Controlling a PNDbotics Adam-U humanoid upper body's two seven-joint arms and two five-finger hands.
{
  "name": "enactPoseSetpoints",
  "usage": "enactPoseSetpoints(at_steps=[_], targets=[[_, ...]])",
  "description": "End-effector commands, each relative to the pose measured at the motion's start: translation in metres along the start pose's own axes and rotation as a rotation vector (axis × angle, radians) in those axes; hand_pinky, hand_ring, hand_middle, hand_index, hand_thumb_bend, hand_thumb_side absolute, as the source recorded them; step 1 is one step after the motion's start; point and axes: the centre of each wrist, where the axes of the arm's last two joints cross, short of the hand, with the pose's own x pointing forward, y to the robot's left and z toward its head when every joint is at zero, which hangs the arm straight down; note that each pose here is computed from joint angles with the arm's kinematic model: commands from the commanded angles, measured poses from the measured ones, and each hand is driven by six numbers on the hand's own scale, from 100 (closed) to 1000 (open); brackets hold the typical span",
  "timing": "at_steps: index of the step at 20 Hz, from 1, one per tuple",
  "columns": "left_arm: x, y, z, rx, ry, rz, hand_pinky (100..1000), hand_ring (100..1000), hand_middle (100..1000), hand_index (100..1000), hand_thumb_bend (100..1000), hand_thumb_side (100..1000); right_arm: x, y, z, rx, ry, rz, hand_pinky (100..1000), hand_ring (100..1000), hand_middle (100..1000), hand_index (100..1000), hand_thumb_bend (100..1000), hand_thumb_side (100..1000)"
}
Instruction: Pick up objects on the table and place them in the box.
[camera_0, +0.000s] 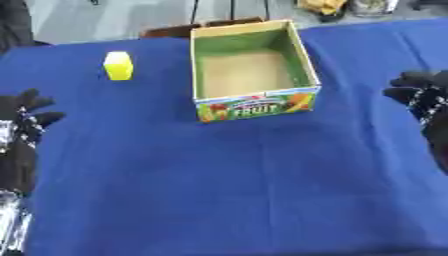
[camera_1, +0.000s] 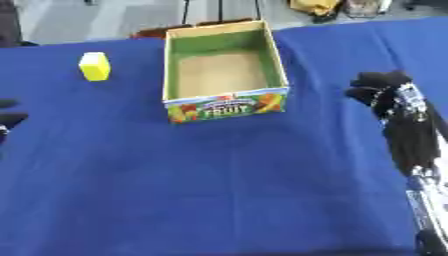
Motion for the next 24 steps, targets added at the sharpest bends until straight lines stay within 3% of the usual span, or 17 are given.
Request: enactPoseSetpoints(at_steps=[1,9,14,17,18,21,24], targets=[[0.014,0.008,-0.008,-0.012,-0.045,-0.052,871,657,693,852,696,789,0.005,-0.004,-0.003,-0.001,-0.016,0.017,903,738,708,787,100,931],[0.026,0.022,-0.019,-0.039,-0.075,-0.15,871,665,703,857,659,725,0.004,-0.005,-0.002,-0.003,-0.012,0.019,903,738,707,787,100,931],[0.044,0.043,-0.038,-0.106,-0.097,-0.324,864,691,733,877,621,634,0.003,-0.006,0.0,-0.001,-0.005,0.026,902,738,707,787,100,932],[0.049,0.053,-0.055,-0.176,-0.053,-0.448,848,712,754,897,635,587,0.002,-0.008,0.001,0.0,0.005,0.035,903,738,706,787,100,935],[0.052,0.059,-0.062,-0.199,-0.03,-0.507,841,718,758,902,639,562,0.002,-0.008,0.002,0.001,0.007,0.035,903,738,706,787,100,936],[0.079,0.118,-0.095,-0.282,0.049,-0.952,816,750,787,930,703,514,0.002,-0.004,0.001,0.016,0.007,0.026,903,738,706,787,100,937],[0.089,0.148,-0.117,-0.327,0.104,-1.207,802,786,819,954,753,476,0.001,-0.004,0.001,0.025,0.01,0.027,903,738,706,787,100,940]])
